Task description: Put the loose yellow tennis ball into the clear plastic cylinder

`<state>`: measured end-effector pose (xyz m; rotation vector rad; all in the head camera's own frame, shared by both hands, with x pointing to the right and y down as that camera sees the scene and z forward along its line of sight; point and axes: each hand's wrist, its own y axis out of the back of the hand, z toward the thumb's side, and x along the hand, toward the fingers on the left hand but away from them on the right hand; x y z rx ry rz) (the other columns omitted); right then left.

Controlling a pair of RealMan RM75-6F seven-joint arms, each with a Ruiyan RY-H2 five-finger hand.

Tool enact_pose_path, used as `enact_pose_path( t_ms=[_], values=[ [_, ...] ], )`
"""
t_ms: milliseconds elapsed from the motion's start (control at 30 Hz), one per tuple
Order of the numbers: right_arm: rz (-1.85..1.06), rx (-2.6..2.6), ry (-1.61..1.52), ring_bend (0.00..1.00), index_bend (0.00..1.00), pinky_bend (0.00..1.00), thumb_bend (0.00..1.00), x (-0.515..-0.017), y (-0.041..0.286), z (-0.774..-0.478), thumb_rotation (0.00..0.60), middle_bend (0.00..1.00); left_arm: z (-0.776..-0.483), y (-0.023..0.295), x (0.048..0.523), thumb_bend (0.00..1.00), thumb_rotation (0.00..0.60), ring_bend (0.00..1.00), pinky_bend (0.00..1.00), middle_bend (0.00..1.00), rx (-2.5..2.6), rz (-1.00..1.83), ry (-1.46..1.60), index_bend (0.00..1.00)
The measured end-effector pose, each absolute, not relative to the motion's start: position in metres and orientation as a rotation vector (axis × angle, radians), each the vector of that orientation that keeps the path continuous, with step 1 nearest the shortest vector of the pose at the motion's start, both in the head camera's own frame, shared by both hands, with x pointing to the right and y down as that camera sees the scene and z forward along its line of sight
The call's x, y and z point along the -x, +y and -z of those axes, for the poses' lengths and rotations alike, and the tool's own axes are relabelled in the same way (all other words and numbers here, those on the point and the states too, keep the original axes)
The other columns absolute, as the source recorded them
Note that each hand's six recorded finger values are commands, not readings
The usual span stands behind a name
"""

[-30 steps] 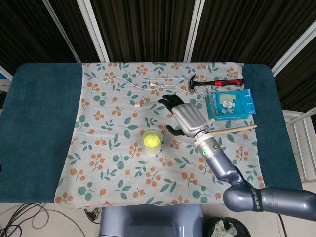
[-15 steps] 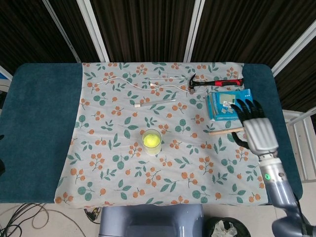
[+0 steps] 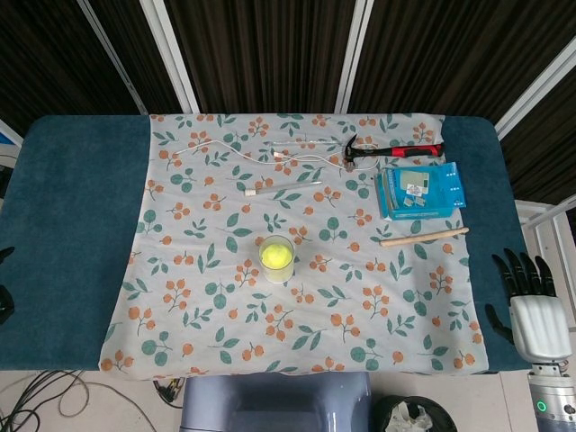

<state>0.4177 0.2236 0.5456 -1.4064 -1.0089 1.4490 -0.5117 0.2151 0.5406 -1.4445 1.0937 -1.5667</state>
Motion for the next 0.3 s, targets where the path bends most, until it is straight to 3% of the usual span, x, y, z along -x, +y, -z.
enact_pose_path(
  t_ms=[300],
  values=[
    [-1.432, 1.420, -0.998, 0.02, 0.10, 0.00, 0.41, -0.4150, 0.2230, -0.5458, 0.600, 0.07, -0.5497, 0.2156, 0.5032, 0.77, 0.600, 0.00, 0.04, 0.03, 1.490, 1.534, 1.054, 0.18]
  ],
)
